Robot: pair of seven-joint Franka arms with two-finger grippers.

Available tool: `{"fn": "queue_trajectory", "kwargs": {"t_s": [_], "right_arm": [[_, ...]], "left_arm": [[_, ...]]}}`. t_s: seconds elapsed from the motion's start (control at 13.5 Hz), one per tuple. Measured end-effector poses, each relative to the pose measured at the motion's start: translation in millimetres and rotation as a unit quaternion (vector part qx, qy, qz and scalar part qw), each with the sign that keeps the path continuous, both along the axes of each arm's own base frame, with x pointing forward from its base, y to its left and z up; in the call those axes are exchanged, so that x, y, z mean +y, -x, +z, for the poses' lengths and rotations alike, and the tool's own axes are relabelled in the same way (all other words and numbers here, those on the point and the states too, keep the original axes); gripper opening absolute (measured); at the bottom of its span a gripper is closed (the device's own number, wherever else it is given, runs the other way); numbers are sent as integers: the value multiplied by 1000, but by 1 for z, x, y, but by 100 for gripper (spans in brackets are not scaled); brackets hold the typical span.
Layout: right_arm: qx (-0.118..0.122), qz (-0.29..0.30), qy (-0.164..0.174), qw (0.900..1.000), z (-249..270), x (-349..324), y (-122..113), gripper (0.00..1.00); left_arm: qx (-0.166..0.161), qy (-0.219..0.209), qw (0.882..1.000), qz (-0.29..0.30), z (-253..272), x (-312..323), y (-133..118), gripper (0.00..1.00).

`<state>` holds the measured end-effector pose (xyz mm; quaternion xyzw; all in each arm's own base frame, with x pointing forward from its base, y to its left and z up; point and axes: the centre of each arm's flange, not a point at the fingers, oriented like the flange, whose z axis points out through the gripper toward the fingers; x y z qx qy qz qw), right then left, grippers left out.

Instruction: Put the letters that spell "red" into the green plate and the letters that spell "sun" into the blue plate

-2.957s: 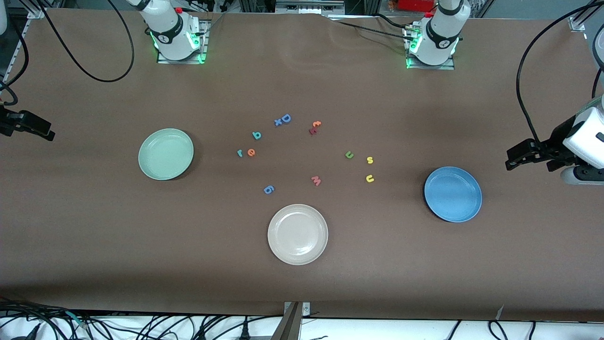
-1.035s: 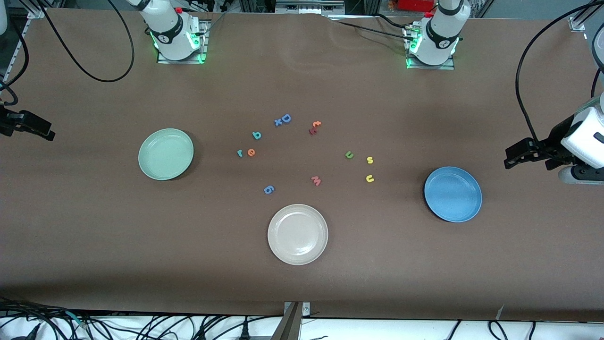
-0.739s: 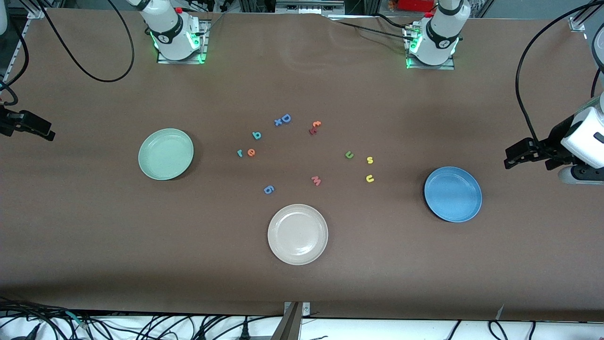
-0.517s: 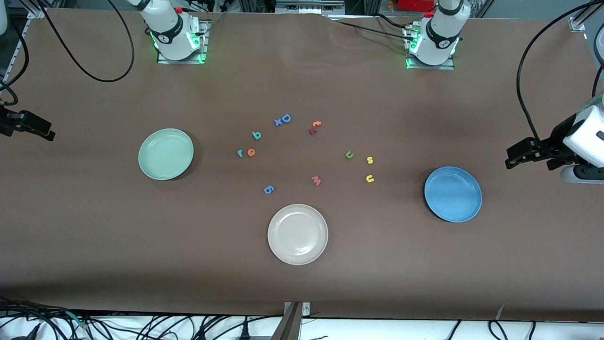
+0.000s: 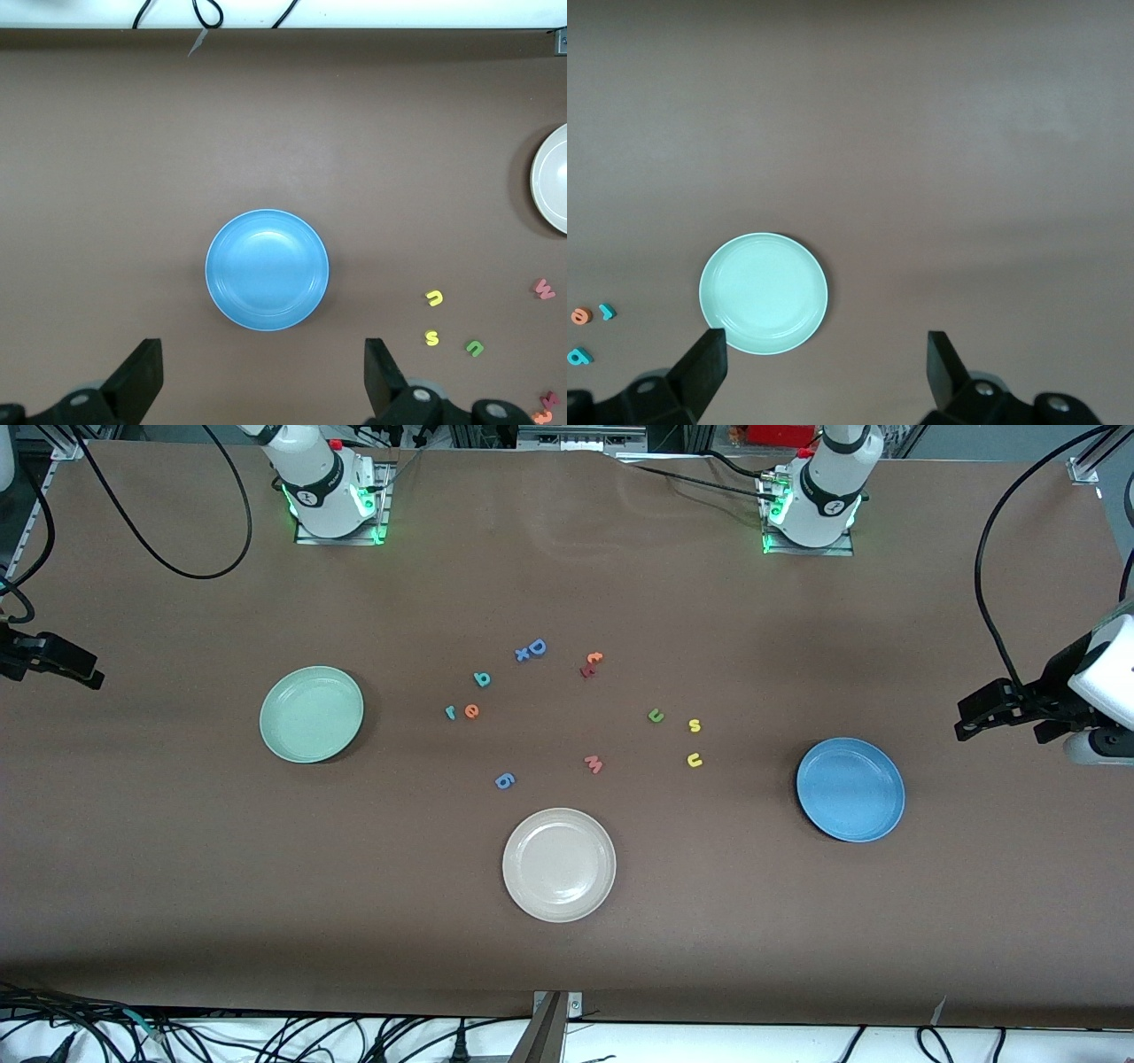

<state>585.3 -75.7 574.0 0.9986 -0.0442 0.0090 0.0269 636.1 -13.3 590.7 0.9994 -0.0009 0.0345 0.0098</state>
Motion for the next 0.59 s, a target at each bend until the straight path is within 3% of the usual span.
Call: {"fn": "queue_trajectory", "kwargs": {"t_s": [0.59], "right_arm": [[2, 3, 0, 1000, -1, 3, 0, 100]], "left_arm": [[0, 0, 1000, 0, 0, 0, 0, 100]]}}
